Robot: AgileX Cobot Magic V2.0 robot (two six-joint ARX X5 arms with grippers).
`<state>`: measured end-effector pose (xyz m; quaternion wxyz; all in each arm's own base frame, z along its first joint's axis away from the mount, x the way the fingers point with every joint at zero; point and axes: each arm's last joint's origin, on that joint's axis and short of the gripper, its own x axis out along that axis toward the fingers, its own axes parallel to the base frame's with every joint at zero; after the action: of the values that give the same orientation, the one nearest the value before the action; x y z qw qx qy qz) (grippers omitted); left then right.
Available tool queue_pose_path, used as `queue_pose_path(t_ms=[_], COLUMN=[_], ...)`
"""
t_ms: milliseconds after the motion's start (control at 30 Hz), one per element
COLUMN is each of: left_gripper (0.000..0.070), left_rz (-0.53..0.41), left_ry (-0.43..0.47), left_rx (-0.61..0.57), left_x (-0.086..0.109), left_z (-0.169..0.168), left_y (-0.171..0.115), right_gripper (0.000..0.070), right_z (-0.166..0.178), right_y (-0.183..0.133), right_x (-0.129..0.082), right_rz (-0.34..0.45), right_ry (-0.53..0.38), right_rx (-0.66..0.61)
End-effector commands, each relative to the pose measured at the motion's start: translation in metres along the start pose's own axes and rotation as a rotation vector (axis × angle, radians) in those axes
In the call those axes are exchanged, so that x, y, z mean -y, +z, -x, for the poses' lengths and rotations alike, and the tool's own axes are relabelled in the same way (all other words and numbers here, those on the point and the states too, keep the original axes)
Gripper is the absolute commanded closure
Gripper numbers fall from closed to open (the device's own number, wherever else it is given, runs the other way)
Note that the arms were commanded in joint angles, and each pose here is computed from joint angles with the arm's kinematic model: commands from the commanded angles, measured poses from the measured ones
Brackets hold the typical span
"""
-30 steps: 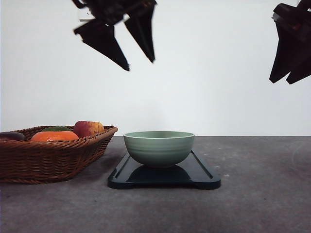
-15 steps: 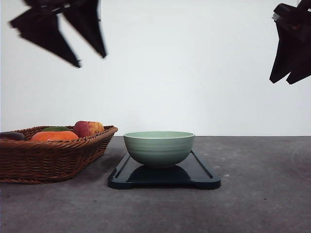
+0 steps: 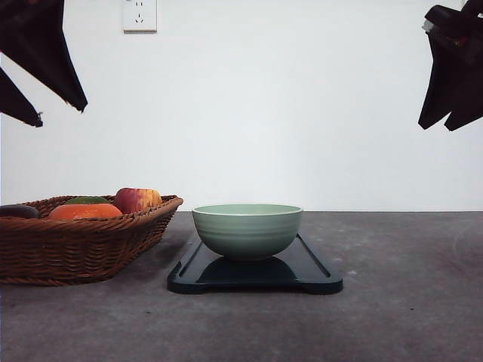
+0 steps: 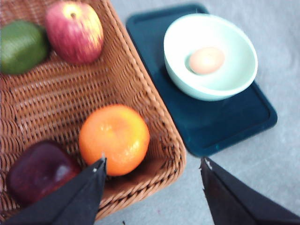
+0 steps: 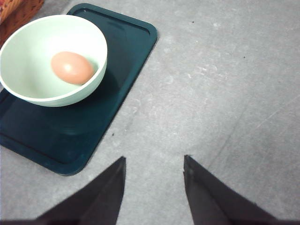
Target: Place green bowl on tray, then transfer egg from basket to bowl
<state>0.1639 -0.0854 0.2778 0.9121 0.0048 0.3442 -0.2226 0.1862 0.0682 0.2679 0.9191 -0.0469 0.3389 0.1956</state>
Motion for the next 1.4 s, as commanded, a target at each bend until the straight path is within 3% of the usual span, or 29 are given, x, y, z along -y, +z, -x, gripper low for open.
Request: queue_pose_path(t_ms=[0, 33, 67, 100, 133, 167, 733, 800, 900, 1167, 1367], left_gripper=[0.031, 0.0312, 0.0377, 0.0483, 0.0648, 0.0696, 0.0687, 0.0687, 0.0687, 0.0687, 0.0687], left_rz=[0.006, 0.005, 0.005, 0.005, 0.006, 0.007, -0.001, -0.057, -0.033, 0.067, 0.077], left_ry=[-0.004, -0.003, -0.003, -0.003, -0.003, -0.003, -0.006, 0.018, 0.06, 0.237, 0.319], left_rx=[-0.003, -0.01, -0.014, -0.015, -0.018, -0.018, 0.0, 0.018, 0.053, 0.322, 0.495], left_x=[0.001, 0.001, 0.001, 0.001, 0.001, 0.001, 0.001, -0.002, -0.012, -0.045, -0.052], left_z=[0.0, 0.0, 0.0, 0.0, 0.0, 0.0, 0.001, 0.005, 0.013, 0.04, 0.047], left_y=[0.001, 0.001, 0.0, 0.0, 0.0, 0.0, 0.001, 0.002, 0.001, -0.022, -0.059], right_gripper=[0.0458, 0.0458, 0.0504, 0.0577, 0.067, 0.0693, 0.0684, 0.0685, 0.0684, 0.0684, 0.0684], right_z=[-0.001, -0.001, -0.001, -0.001, -0.001, -0.001, -0.001, -0.001, -0.001, -0.001, -0.001], right_y=[0.001, 0.001, 0.002, 0.002, 0.003, 0.003, 0.005, 0.005, 0.005, 0.005, 0.005], right_x=[-0.001, -0.001, -0.001, -0.001, -0.001, -0.001, -0.001, -0.001, -0.001, -0.001, -0.001], right_rz=[0.01, 0.01, 0.01, 0.01, 0.011, 0.01, 0.009, 0.009, 0.01, 0.009, 0.009], right_ry=[0.003, 0.003, 0.003, 0.003, 0.003, 0.005, 0.003, 0.003, 0.003, 0.003, 0.003], right_rx=[0.002, 0.002, 0.007, 0.013, 0.019, 0.022, 0.04, 0.04, 0.04, 0.04, 0.04])
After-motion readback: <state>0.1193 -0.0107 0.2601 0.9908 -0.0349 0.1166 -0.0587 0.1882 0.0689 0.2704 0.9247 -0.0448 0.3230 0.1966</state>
